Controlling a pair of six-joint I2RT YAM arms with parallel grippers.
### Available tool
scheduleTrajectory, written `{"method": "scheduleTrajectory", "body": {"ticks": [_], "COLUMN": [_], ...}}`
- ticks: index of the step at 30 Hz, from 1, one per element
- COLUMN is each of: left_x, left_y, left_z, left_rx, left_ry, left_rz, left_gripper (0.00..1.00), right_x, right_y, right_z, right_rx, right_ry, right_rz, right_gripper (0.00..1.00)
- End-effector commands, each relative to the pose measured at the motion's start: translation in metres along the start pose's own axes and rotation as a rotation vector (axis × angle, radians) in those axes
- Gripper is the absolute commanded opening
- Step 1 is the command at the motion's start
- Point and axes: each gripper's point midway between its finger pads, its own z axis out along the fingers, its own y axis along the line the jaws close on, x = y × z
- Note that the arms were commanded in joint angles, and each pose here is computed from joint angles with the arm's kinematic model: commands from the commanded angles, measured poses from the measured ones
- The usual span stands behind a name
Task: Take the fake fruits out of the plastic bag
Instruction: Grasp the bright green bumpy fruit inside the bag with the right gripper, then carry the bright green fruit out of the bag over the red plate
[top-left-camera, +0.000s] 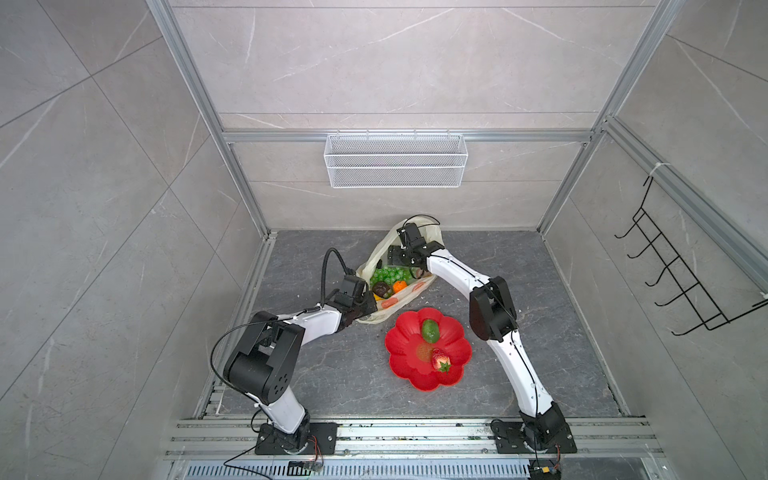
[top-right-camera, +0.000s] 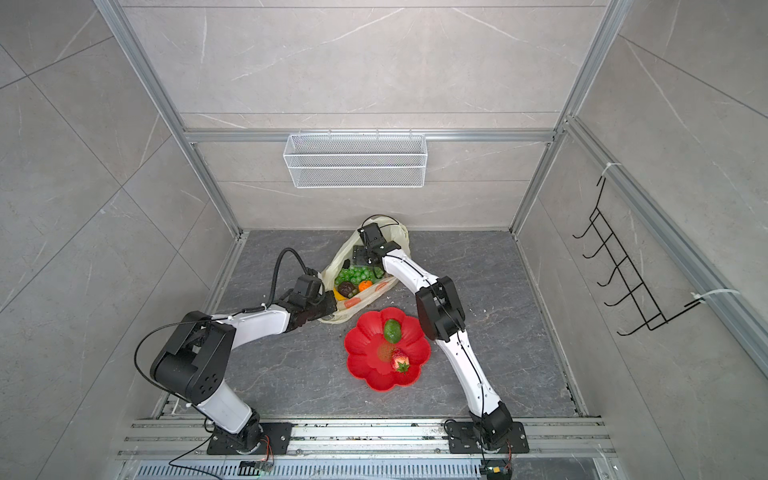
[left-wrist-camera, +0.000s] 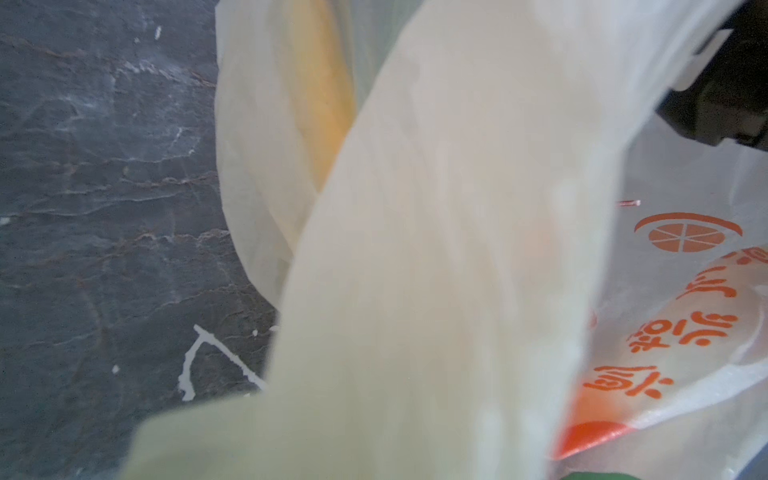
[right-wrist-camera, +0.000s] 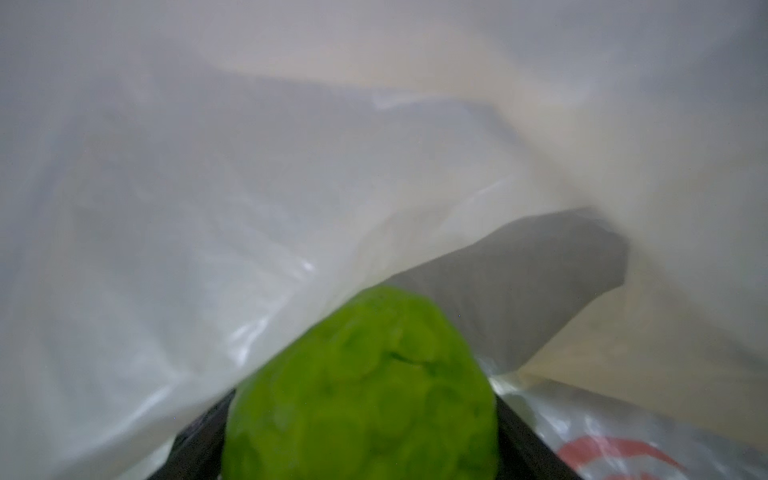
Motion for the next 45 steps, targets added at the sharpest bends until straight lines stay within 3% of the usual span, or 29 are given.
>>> {"method": "scheduleTrajectory", "body": {"ticks": [1,8,20,28,34,45], "left_x": [-0.005,-0.005,-0.006,-0.008,-0.007,-0.008], "left_y": [-0.006,-0.005,-0.005,-0.007,-0.007,-0.009], "left_z": [-0.001,-0.002,-0.002,-0.005,-0.004,-0.005], "left_rx": [0.024,0.021,0.021,0.025,0.029,0.034], "left_ry": [-0.01,-0.013,-0.014,-0.021,-0.016,-0.016], "left_rz": [-0.005,-0.006,0.0,0.007,0.006,0.007], "left_gripper": [0.02,0.02,0.02,0.02,0.02,0.02], "right_x": [-0.022,-0.018,0.021,0.046,0.061,0.148], "right_y": [0.007,0.005,0.014,0.018,0.022,0.032], "right_z": [-0.037,-0.066,-0.128,-0.127,-0.165,-0.228], "right_rx": [0.001,0.004,-0.002,-0.027,-0.009,0.017], "right_ry": [-0.054,-0.063,-0.067,-0.026,-0.038,0.017], "right_rz": [-0.039,-0.05,-0.132,-0.139,-0.18,-0.336], "right_gripper": [0.78,0.78,0.79,0.78,0.78,0.78]}}
